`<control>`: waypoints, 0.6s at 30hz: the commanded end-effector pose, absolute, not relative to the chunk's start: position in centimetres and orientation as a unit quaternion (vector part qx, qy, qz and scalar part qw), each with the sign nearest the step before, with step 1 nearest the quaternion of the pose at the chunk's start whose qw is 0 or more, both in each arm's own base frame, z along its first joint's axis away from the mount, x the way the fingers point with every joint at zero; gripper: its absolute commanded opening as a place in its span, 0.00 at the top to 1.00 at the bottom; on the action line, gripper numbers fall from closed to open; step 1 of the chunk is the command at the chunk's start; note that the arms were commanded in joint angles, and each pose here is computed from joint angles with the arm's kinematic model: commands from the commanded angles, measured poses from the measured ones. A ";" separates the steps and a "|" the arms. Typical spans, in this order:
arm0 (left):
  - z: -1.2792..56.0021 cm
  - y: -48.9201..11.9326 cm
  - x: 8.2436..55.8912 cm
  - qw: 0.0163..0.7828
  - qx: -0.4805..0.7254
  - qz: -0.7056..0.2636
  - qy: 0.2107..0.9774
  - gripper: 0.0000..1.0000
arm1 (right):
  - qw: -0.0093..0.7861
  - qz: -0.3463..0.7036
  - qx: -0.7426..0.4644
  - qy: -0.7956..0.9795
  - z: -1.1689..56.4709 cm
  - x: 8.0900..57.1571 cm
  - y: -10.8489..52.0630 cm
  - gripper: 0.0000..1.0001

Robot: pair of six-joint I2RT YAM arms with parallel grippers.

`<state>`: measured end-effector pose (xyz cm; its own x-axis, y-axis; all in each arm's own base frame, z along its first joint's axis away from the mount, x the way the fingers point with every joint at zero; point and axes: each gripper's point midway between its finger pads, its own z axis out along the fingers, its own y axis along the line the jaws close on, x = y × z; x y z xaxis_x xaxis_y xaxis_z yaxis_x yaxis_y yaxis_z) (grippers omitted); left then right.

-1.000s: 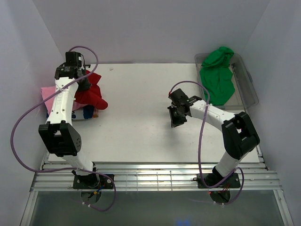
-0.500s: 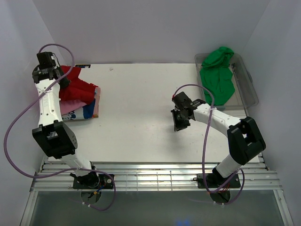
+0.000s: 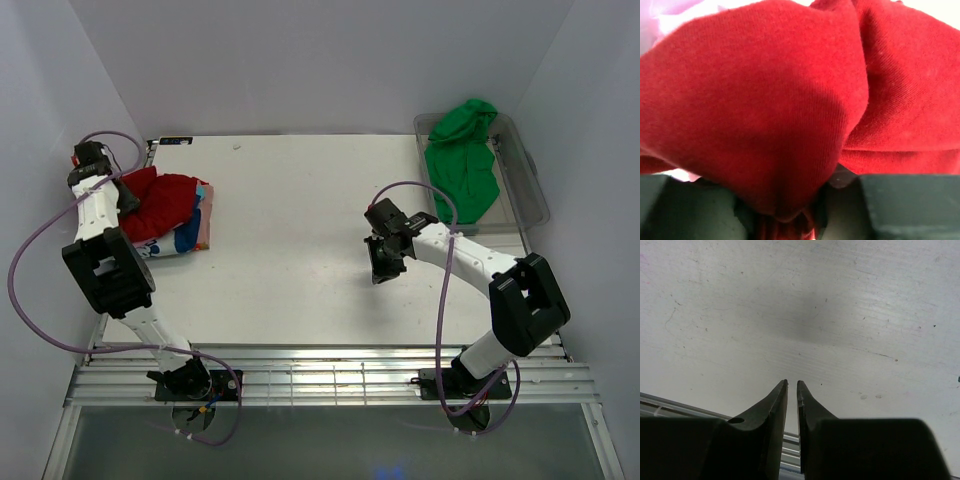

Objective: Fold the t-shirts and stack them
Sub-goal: Neatly place the folded tshirt to the corner

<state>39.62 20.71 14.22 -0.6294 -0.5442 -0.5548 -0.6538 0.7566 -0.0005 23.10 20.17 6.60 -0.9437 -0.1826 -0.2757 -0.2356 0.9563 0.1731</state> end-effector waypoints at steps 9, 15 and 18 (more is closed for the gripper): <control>26.7 21.9 41.7 0.459 -0.363 0.104 0.804 0.40 | 0.142 0.097 -0.094 0.980 8.0 22.4 19.5 0.81; 31.6 18.7 39.0 0.533 -0.359 0.072 0.763 0.22 | 0.143 0.099 -0.097 0.980 8.0 22.7 19.7 0.79; 31.3 17.1 37.6 0.535 -0.358 0.061 0.763 0.22 | 0.144 0.102 -0.100 0.979 8.1 22.8 20.1 0.79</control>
